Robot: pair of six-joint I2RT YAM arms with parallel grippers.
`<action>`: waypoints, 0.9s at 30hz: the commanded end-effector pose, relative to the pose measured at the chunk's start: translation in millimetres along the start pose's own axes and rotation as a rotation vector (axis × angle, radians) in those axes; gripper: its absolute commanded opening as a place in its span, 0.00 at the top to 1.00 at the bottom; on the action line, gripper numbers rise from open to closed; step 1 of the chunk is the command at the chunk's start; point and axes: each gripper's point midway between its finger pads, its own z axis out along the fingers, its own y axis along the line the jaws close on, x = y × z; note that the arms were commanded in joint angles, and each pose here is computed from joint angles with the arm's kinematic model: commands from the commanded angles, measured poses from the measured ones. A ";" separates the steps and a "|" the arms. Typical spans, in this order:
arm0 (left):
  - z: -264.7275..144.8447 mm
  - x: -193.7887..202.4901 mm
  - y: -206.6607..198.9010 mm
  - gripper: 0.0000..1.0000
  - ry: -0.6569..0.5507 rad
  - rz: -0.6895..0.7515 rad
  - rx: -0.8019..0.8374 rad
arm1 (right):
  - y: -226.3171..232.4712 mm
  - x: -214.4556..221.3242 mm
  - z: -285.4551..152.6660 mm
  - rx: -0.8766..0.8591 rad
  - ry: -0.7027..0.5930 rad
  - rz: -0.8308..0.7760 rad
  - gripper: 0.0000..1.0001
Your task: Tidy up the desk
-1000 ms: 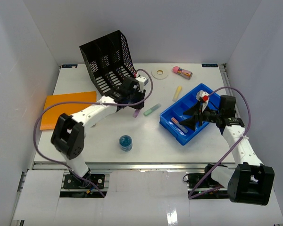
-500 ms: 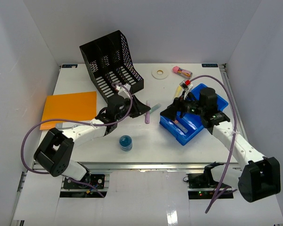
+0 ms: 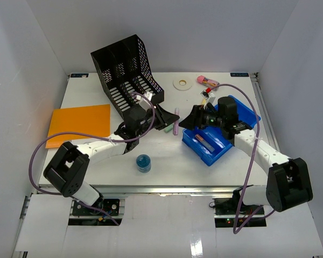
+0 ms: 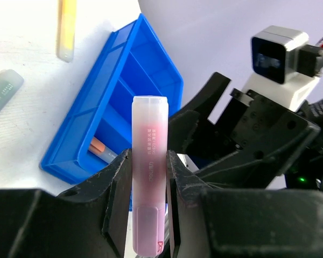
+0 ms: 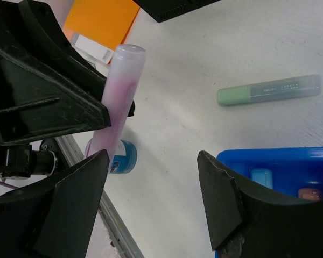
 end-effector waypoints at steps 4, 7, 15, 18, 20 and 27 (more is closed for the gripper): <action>9.2 -10.8 -26.5 1.00 -0.024 0.021 0.061 | 37.7 -26.5 -4.3 -0.116 -0.066 -0.073 0.32; 10.2 -9.6 -25.7 1.00 -0.021 0.021 0.065 | 42.3 -24.4 -6.2 -0.140 -0.063 -0.068 0.32; 12.9 -7.6 -38.9 1.00 -0.012 0.004 0.114 | 28.6 -22.9 12.5 -0.128 -0.028 0.012 0.39; 13.7 -6.8 -41.0 1.00 -0.010 -0.001 0.122 | 25.4 -26.7 17.5 -0.122 -0.027 0.015 0.45; 14.4 -6.0 -42.2 1.00 -0.007 -0.002 0.127 | 25.3 -27.9 18.3 -0.124 -0.028 0.013 0.48; 15.8 -2.3 -40.4 0.87 0.003 -0.018 0.130 | 24.8 -28.6 15.8 -0.129 -0.055 -0.049 0.71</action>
